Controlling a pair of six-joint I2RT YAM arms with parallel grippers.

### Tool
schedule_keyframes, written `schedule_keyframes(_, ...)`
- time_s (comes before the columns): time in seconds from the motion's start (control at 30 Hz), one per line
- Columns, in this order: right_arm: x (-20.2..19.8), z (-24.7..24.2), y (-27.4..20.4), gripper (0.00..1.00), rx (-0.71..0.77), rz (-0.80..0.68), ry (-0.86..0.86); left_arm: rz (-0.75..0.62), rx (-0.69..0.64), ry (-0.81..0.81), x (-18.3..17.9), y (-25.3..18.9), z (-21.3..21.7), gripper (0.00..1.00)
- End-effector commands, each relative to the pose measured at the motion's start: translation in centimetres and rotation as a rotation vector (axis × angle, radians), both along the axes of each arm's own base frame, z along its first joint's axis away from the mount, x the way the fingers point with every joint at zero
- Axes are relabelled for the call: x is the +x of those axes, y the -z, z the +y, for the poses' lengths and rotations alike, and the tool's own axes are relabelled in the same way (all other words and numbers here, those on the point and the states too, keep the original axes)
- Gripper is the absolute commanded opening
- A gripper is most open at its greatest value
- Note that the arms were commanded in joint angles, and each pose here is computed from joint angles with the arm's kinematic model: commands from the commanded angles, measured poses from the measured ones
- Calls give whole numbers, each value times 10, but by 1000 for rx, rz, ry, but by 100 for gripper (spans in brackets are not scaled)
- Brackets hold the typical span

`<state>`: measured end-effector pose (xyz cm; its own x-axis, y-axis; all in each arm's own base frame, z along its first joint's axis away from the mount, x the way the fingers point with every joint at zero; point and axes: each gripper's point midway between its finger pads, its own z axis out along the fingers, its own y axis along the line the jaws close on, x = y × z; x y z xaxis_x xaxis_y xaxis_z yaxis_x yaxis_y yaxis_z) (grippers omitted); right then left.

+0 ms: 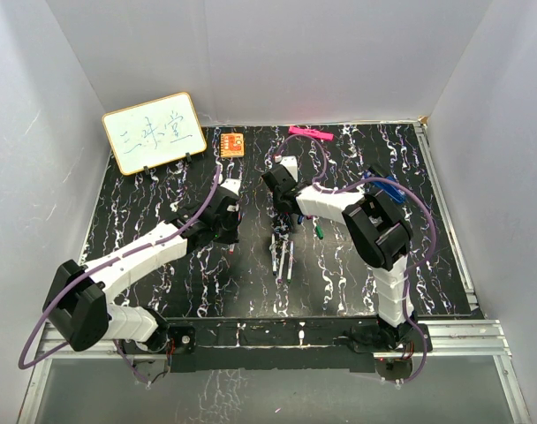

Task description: Insert the pens into the pen caps

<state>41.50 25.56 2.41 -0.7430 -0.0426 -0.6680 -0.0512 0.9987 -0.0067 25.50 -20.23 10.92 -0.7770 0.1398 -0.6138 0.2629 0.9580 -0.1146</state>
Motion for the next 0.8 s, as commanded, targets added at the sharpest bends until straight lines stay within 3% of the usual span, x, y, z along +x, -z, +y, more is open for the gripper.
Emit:
schedule_keyframes(0.0, -21, -19, 37, 19, -86, 125, 2, -31, -17, -3, 8, -17, -2, 0)
schedule_keyframes(0.2, -43, -31, 53, 0, -127, 208, -2, -44, -10, -14, 8, -21, 2, 0)
schedule_keyframes(0.37, -47, -32, 50, 0, -110, 205, -5, -49, 1, -19, 9, -20, 5, 0)
schedule_keyframes(0.5, -15, -22, 18, 0, -80, 94, 24, -49, -18, -5, 10, -15, -1, 0)
schedule_keyframes(0.77, 55, -7, -91, 0, 182, -219, 53, -175, -145, 44, 23, -20, -21, 0)
